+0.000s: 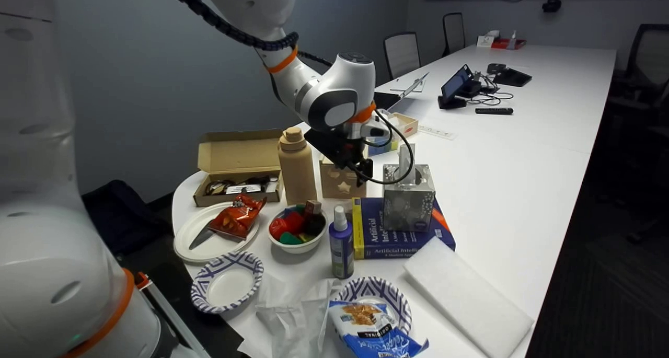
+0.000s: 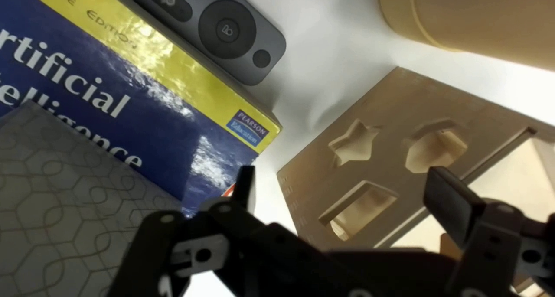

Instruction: Close the lid of the toy box

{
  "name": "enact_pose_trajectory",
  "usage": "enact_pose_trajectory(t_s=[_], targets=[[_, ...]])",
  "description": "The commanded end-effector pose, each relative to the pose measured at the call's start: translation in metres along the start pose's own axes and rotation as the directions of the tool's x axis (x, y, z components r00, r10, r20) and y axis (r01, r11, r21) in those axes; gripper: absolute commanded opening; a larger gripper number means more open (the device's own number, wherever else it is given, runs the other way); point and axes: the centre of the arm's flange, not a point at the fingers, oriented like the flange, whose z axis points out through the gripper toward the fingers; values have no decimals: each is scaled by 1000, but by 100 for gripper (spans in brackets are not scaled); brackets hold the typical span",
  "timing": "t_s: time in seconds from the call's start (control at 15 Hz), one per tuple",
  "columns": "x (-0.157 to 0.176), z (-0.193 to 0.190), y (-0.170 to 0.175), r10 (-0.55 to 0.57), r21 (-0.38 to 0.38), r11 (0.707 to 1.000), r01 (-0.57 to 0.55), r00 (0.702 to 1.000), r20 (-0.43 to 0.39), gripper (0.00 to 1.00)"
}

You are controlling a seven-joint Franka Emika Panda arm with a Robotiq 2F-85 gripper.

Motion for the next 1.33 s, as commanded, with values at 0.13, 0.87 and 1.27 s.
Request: enact_pose_trajectory(t_s=[0.13,0.87,1.27], targets=[[8,-15,2,0,2,1000,0,999,-33,100],[19,-75,-19,-62,13,998,63,997,-56,100],[22,-78,-27,-84,9,996,85,994,-64,100]])
